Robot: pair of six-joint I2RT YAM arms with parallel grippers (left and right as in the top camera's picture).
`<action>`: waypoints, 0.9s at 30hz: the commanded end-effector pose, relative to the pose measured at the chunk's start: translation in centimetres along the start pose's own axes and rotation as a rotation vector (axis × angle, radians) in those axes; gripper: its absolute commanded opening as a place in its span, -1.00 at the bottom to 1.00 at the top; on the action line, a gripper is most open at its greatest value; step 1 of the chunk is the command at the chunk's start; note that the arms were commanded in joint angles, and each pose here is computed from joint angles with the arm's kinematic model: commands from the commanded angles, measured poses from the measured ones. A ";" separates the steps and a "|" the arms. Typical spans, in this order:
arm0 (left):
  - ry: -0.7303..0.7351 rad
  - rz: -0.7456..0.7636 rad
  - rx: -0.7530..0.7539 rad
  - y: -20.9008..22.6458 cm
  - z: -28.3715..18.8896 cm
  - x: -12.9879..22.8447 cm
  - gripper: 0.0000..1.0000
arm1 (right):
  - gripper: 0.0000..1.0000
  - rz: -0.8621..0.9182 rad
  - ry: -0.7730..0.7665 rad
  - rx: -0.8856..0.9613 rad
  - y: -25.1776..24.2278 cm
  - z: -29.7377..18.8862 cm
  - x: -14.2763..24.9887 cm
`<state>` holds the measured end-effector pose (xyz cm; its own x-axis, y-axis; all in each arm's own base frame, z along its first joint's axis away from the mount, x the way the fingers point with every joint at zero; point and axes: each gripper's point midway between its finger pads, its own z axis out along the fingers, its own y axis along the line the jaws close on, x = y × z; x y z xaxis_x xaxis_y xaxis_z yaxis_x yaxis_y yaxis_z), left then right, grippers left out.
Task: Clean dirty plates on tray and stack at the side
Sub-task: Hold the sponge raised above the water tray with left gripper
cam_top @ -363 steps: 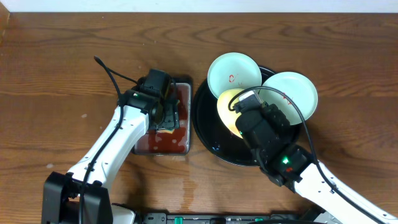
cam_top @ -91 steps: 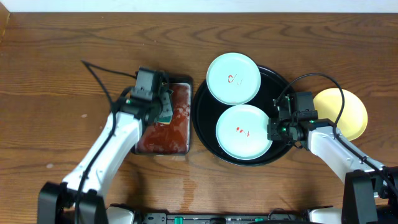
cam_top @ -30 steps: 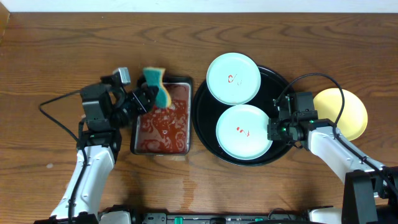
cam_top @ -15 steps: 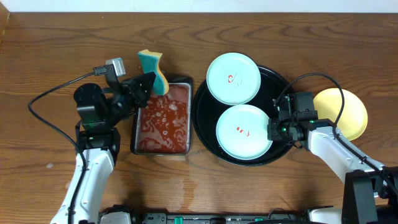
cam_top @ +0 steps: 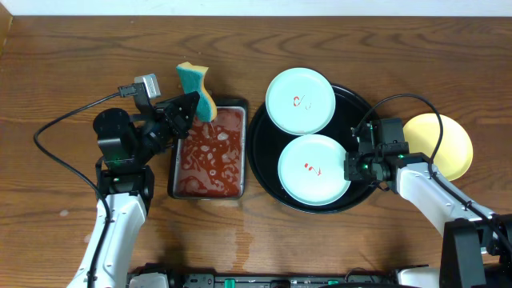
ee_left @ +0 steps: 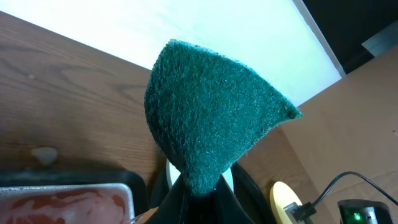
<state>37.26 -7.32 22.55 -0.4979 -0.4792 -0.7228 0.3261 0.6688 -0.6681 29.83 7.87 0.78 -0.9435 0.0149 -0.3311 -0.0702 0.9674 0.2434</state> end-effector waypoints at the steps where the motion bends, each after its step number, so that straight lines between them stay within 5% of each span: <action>1: -0.007 0.031 0.028 -1.0 -0.2 -0.4 -0.85 | -0.97 -0.020 0.009 0.021 -0.2 0.3 0.3; 6: 0.060 0.013 -0.003 -0.6 0.3 1.6 -0.85 | -0.98 -0.020 0.007 0.024 -0.3 0.3 0.3; 17: 0.267 -0.023 -0.469 7.2 0.3 9.6 -0.86 | -0.97 -0.019 0.008 0.024 -0.3 0.3 0.3; 27: 0.327 0.097 -0.702 7.7 -0.7 8.6 -0.86 | -0.98 -0.020 0.006 0.023 -0.3 0.3 0.4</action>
<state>32.73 -7.19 8.08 -0.7996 -0.3205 -0.5079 -0.1427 0.9228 -0.3578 29.76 7.85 0.68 -0.9434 0.0119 -0.3316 -0.0727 0.9676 0.2417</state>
